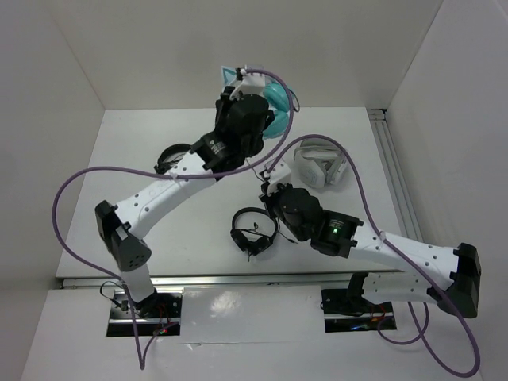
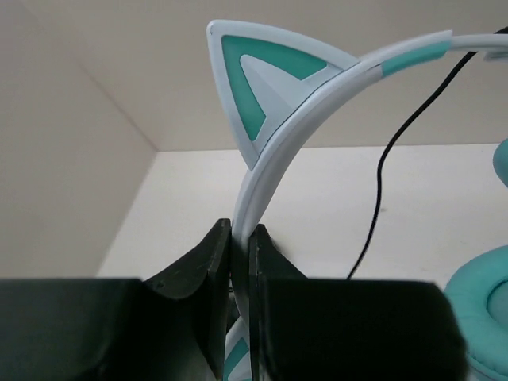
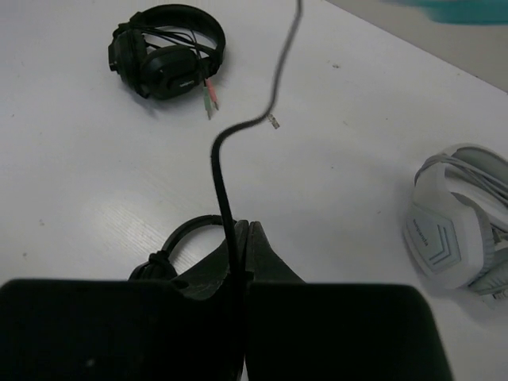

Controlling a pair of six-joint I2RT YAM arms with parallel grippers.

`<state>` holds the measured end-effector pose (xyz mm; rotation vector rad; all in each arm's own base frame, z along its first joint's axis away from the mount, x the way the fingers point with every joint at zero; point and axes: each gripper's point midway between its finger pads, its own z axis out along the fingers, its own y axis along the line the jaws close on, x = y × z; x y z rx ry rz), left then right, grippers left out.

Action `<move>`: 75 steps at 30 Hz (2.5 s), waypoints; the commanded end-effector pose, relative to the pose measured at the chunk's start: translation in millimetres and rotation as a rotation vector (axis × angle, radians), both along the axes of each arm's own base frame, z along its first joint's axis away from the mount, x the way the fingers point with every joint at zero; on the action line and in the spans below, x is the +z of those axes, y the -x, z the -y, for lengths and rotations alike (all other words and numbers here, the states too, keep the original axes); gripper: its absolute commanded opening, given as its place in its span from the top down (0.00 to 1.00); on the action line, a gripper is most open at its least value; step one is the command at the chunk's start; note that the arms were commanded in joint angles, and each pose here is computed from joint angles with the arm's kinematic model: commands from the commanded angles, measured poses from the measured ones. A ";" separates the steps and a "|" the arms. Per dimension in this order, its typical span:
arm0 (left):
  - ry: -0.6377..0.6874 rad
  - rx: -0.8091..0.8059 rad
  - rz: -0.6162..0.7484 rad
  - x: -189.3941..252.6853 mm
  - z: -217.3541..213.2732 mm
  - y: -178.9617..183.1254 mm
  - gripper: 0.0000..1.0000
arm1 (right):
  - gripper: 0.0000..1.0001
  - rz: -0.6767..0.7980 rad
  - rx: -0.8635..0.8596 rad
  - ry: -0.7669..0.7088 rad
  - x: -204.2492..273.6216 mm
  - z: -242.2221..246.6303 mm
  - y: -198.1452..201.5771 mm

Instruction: Wrap the headphones

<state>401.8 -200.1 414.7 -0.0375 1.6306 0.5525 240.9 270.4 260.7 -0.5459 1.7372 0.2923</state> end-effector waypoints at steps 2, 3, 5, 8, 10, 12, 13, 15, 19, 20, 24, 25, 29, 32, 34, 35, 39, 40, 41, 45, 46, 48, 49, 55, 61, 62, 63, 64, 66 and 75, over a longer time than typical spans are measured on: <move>0.220 -0.051 -0.153 -41.1 -4.1 -3.5 1.00 | 1.00 0.039 -0.022 -0.044 29.7 9.1 -1.4; 0.230 -0.019 -0.163 -48.2 -12.5 -7.8 1.00 | 1.00 0.037 -0.012 -0.045 29.5 7.5 -0.5; 0.285 0.005 -0.193 -61.3 -20.7 -14.5 1.00 | 1.00 0.034 -0.001 -0.046 29.2 5.9 0.5; 0.273 0.032 -0.222 -77.0 -27.6 -14.9 1.00 | 1.00 0.033 0.009 -0.049 30.9 2.3 0.5; 0.252 0.062 -0.242 -94.5 -33.3 -16.3 1.00 | 1.00 0.036 0.018 -0.061 36.4 0.4 1.0; 0.276 0.074 -0.259 -103.8 -41.2 -18.2 1.00 | 1.00 0.038 0.036 -0.074 45.1 -4.2 1.8; 0.317 0.093 -0.264 -110.4 -49.8 -23.6 1.00 | 1.00 0.038 0.057 -0.084 49.0 -7.6 3.7; 0.365 0.097 -0.317 -122.6 -56.8 -23.7 1.00 | 1.00 0.038 0.066 -0.089 54.5 -10.6 3.8; 0.338 0.168 -0.319 -130.0 -72.4 -26.6 1.00 | 1.00 0.029 0.102 -0.091 57.3 -19.4 5.8; 0.323 0.174 -0.314 -128.7 -70.9 -26.2 1.00 | 1.00 0.034 0.112 -0.087 59.7 -22.4 5.5; 0.263 0.182 -0.360 -142.2 -71.8 -21.6 1.00 | 1.00 0.082 0.083 -0.068 79.7 -20.3 -2.5; 0.236 0.166 -0.390 -149.5 -68.5 -18.4 1.00 | 1.00 0.087 0.045 -0.016 75.3 -12.7 -10.9; 0.200 0.106 -0.463 -156.1 -66.7 -4.0 1.00 | 1.00 0.107 -0.054 0.039 81.9 17.0 -46.4; 0.180 0.026 -0.527 -165.3 -55.2 16.2 1.00 | 1.00 0.134 -0.104 0.051 93.2 35.5 -70.3; 0.141 -0.056 -0.574 -169.8 -44.3 37.2 1.00 | 1.00 0.145 -0.145 0.048 102.4 54.6 -89.8; 0.122 -0.084 -0.590 -171.6 -40.2 44.4 1.00 | 1.00 0.151 -0.147 0.052 104.1 58.1 -97.7; 0.065 -0.232 -0.629 -173.9 -16.7 80.1 1.00 | 1.00 0.172 -0.177 0.069 109.6 78.1 -119.4; 0.050 -0.275 -0.643 -178.4 -7.5 92.4 1.00 | 1.00 0.163 -0.174 0.074 105.4 78.3 -123.3; 0.055 -0.308 -0.645 -173.6 -6.1 103.5 1.00 | 1.00 0.162 -0.172 0.073 103.9 78.4 -127.1; 0.062 -0.398 -0.655 -174.5 -0.2 139.3 1.00 | 1.00 0.155 -0.153 0.103 93.5 75.5 -132.7; 0.073 -0.413 -0.660 -174.3 -0.3 146.7 1.00 | 1.00 0.147 -0.143 0.107 89.0 74.0 -132.2; 0.079 -0.427 -0.662 -172.8 -4.5 158.6 1.00 | 1.00 0.142 -0.130 0.118 84.5 74.6 -133.0; 0.104 -0.449 -0.655 -165.5 -6.6 166.3 1.00 | 1.00 0.134 -0.119 0.123 77.5 71.0 -134.9; 0.275 -0.731 -0.617 -98.2 17.0 204.4 1.00 | 1.00 0.065 0.117 0.079 56.5 37.2 -131.3; 0.372 -0.934 -0.525 -28.2 23.4 225.9 1.00 | 0.99 0.061 0.287 -0.039 68.5 13.2 -122.0; 0.386 -0.942 -0.504 -19.2 22.6 226.4 1.00 | 0.97 0.047 0.333 -0.063 69.1 11.9 -118.5; 0.407 -0.955 -0.471 -3.0 19.2 228.3 1.00 | 0.96 0.047 0.349 -0.084 72.1 11.4 -117.9; 0.420 -0.943 -0.433 11.0 15.3 225.8 1.00 | 0.92 0.039 0.372 -0.123 73.0 10.8 -117.1; 0.431 -0.930 -0.399 22.8 13.4 222.1 1.00 | 0.84 0.021 0.392 -0.164 64.1 11.4 -113.9; 0.503 -0.860 -0.372 47.3 20.9 209.8 1.00 | 0.70 -0.029 0.462 -0.367 29.5 -2.4 -118.2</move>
